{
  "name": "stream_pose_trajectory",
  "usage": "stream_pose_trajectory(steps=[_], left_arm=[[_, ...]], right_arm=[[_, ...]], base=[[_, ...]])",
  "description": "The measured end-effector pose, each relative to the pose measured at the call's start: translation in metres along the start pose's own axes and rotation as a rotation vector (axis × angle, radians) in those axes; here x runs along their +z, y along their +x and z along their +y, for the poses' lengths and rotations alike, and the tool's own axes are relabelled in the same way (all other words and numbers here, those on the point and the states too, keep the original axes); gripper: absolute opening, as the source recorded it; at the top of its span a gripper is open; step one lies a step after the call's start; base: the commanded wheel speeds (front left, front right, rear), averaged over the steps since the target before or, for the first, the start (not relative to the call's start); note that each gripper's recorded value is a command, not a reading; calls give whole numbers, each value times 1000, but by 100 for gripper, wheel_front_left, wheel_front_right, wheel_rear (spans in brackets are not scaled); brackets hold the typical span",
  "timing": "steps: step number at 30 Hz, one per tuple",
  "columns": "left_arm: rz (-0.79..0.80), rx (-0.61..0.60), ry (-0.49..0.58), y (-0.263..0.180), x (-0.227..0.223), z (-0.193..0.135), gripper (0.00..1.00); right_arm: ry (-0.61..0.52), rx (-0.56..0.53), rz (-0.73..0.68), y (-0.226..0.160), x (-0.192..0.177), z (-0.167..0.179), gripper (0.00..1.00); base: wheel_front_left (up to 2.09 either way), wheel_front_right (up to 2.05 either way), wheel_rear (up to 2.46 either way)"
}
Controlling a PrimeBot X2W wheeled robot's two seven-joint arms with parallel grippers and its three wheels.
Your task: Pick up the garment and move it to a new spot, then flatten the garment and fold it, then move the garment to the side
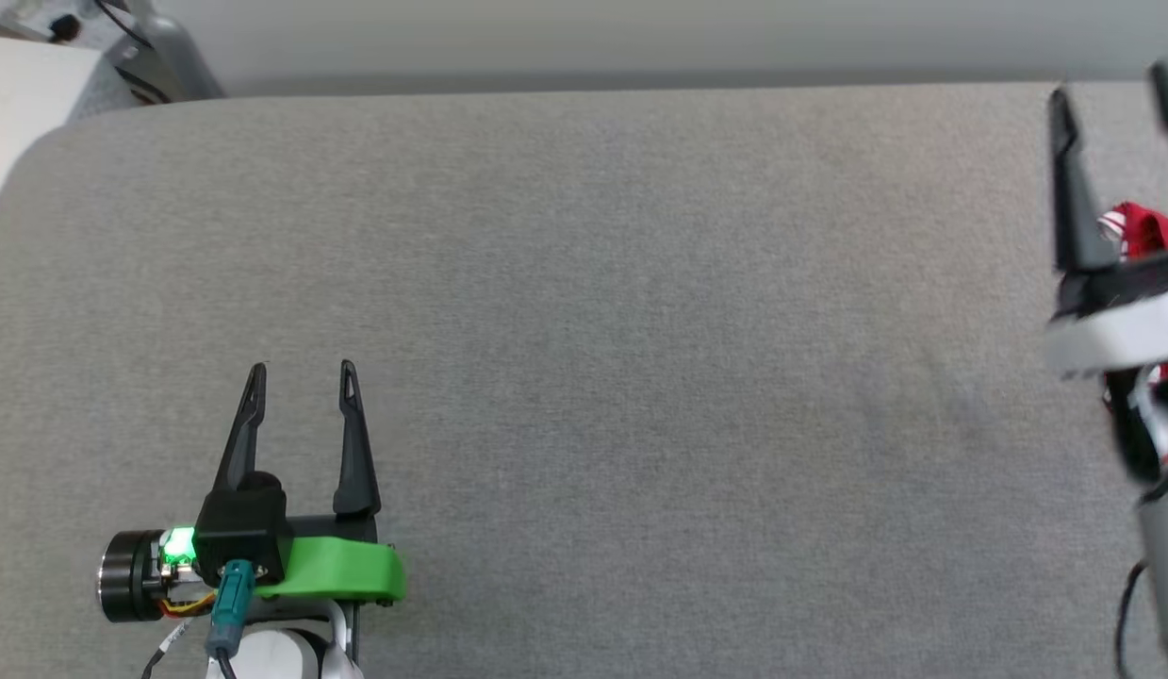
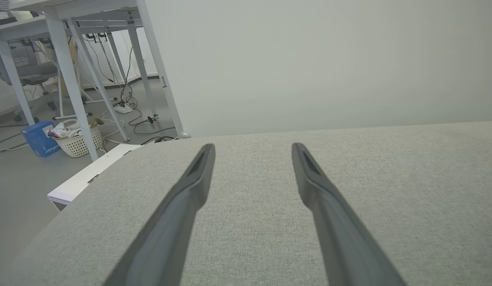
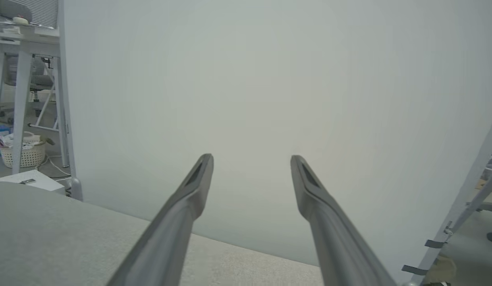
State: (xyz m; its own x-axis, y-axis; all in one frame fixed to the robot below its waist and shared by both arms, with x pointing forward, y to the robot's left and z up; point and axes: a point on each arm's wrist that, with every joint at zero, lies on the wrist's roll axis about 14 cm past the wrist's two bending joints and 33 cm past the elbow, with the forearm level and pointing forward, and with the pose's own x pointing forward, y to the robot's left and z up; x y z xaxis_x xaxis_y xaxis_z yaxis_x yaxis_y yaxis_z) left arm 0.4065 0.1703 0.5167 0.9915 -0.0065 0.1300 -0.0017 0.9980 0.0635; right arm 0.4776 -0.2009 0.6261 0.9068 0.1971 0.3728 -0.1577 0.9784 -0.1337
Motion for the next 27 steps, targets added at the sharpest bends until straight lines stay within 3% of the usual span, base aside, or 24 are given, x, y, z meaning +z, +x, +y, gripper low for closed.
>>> stream_pose_trajectory(steps=[4, 10, 27], left_arm=[[-6, 26, 6, -11, 6, 11, 100], [4, 54, -5, -30, 8, 20, 100], [28, 7, -46, -52, 4, 10, 100]], right_arm=[[93, 22, 41, -24, -13, 37, 100], [200, 2, 121, -64, -30, 64, 100], [236, -98, 241, -140, -45, 61, 100]], base=[[0, 0, 0], [0, 0, 0], [0, 0, 0]])
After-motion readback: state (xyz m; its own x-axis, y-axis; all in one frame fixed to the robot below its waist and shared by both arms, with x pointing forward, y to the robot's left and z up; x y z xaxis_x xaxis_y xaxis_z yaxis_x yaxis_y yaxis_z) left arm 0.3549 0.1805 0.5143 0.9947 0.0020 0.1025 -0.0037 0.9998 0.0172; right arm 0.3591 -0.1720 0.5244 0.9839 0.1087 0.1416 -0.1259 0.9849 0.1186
